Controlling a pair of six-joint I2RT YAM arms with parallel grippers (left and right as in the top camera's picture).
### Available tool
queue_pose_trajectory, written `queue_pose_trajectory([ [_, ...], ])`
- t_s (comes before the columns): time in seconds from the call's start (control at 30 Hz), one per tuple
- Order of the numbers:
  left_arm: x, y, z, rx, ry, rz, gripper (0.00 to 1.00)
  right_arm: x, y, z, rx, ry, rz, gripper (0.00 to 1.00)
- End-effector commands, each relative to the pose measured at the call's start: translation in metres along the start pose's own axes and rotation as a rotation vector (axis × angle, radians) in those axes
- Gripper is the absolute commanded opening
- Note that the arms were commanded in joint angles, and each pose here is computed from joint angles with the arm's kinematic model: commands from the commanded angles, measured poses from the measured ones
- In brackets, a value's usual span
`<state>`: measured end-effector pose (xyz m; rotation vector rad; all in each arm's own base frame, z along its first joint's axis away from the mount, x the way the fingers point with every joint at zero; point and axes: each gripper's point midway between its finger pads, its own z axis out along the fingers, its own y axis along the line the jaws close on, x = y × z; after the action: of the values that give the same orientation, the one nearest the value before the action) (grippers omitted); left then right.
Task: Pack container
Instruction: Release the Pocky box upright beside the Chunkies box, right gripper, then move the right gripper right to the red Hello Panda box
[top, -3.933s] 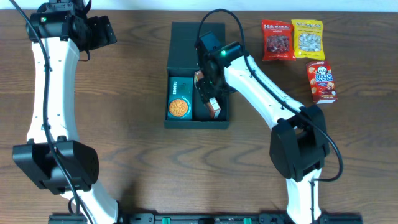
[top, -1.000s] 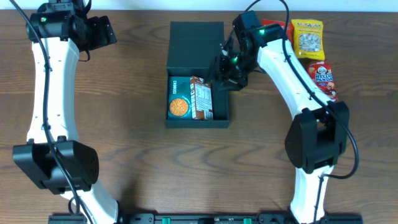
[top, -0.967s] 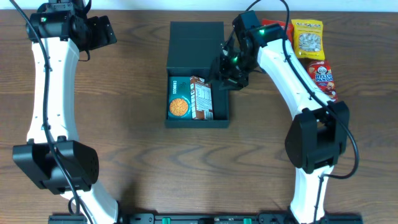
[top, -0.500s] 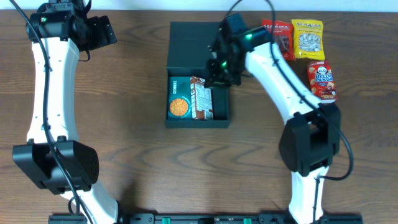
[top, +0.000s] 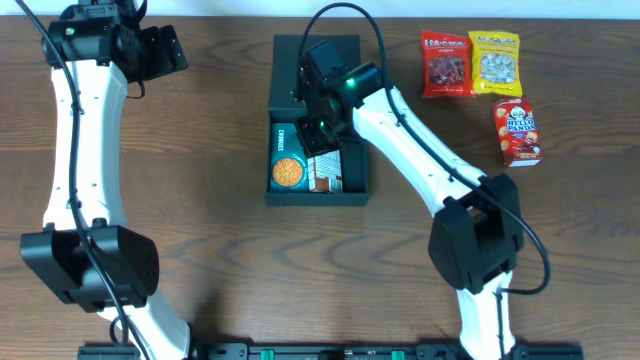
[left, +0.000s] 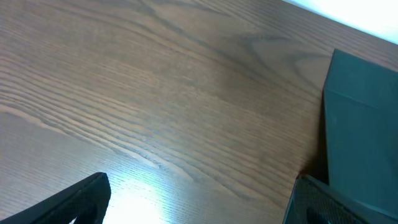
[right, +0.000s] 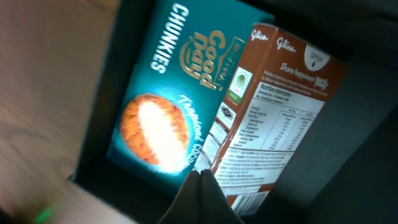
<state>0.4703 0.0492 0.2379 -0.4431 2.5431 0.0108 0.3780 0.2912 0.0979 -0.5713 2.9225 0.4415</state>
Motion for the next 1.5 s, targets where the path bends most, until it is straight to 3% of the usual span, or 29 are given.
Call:
queue_pose_trajectory([
  [0.0,-0.005,0.002,-0.005,0.0,-0.015,0.011,0.95,0.01,-0.014,0.031,0.039,0.073,-0.009,0.01],
  [0.47,-0.005,0.002,-0.005,0.0,-0.016,0.011,0.95,0.013,-0.028,0.05,0.065,0.111,-0.021,0.01],
  [0.7,-0.006,0.002,-0.005,0.001,-0.02,0.011,0.95,-0.016,-0.044,-0.021,0.096,-0.017,-0.059,0.02],
  [0.83,-0.006,0.002,-0.005,0.002,-0.019,0.01,0.95,-0.038,-0.11,-0.082,0.316,-0.162,0.017,0.01],
  [0.93,-0.006,0.002,-0.005,0.001,-0.018,0.01,0.95,-0.036,-0.165,-0.107,0.434,-0.174,0.048,0.03],
  [1.03,-0.005,0.002,-0.005,0.0,-0.015,0.011,0.95,-0.017,-0.223,-0.12,0.495,-0.106,0.05,0.21],
  [1.17,-0.004,0.003,-0.005,0.0,-0.012,0.011,0.95,0.016,-0.289,-0.134,0.536,-0.029,0.095,0.62],
  [1.27,-0.004,0.002,-0.005,0.0,-0.013,0.011,0.95,0.05,-0.344,-0.148,0.55,0.001,0.216,0.84],
  [1.4,-0.005,0.002,-0.005,0.0,-0.015,0.011,0.95,0.077,-0.379,-0.151,0.554,0.02,0.276,0.99],
  [1.47,-0.006,0.002,-0.005,0.001,-0.019,0.011,0.95,0.087,-0.391,-0.147,0.548,0.021,0.309,0.99],
])
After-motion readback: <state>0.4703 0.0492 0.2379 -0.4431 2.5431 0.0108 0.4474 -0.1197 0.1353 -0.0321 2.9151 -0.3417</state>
